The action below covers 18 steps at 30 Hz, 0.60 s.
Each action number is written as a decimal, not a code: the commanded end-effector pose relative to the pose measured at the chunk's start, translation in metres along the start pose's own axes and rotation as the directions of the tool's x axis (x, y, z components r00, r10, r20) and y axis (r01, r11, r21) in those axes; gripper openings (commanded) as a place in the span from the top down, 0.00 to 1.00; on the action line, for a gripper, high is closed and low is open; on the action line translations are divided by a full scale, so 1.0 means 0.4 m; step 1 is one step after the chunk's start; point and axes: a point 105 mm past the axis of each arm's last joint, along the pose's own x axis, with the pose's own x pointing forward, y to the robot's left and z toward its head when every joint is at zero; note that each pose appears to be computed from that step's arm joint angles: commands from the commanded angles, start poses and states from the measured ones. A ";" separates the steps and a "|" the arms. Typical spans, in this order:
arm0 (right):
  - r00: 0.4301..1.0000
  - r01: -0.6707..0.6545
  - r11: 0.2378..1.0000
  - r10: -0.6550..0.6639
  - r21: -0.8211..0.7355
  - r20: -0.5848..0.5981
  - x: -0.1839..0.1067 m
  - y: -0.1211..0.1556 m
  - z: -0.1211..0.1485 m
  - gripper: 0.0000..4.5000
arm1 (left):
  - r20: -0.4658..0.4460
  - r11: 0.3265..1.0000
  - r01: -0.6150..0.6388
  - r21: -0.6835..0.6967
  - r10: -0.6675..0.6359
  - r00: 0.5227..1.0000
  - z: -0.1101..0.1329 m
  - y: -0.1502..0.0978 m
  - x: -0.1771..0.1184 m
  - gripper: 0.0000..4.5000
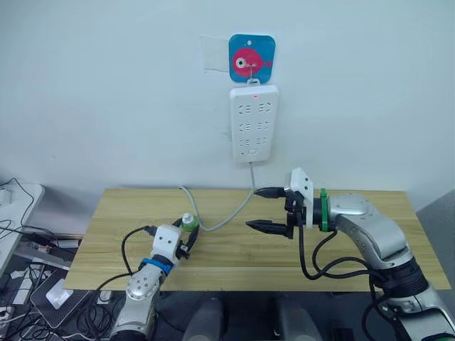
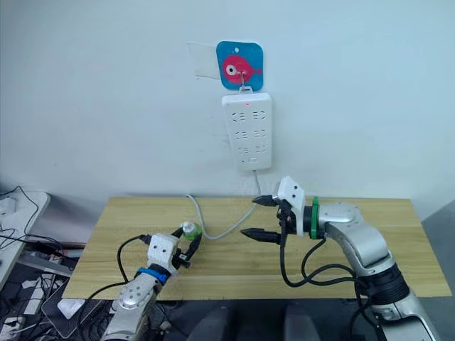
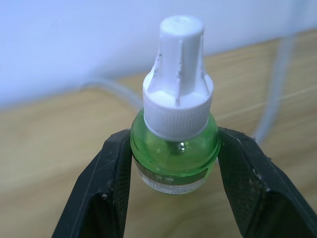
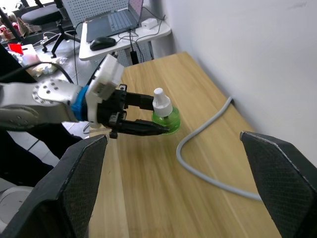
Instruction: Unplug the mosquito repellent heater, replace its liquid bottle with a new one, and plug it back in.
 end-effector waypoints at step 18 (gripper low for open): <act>0.995 0.055 0.997 -0.058 0.045 0.082 0.082 0.012 -0.031 0.00 | 0.019 0.778 0.626 0.046 -0.628 0.778 0.255 -0.105 0.070 0.51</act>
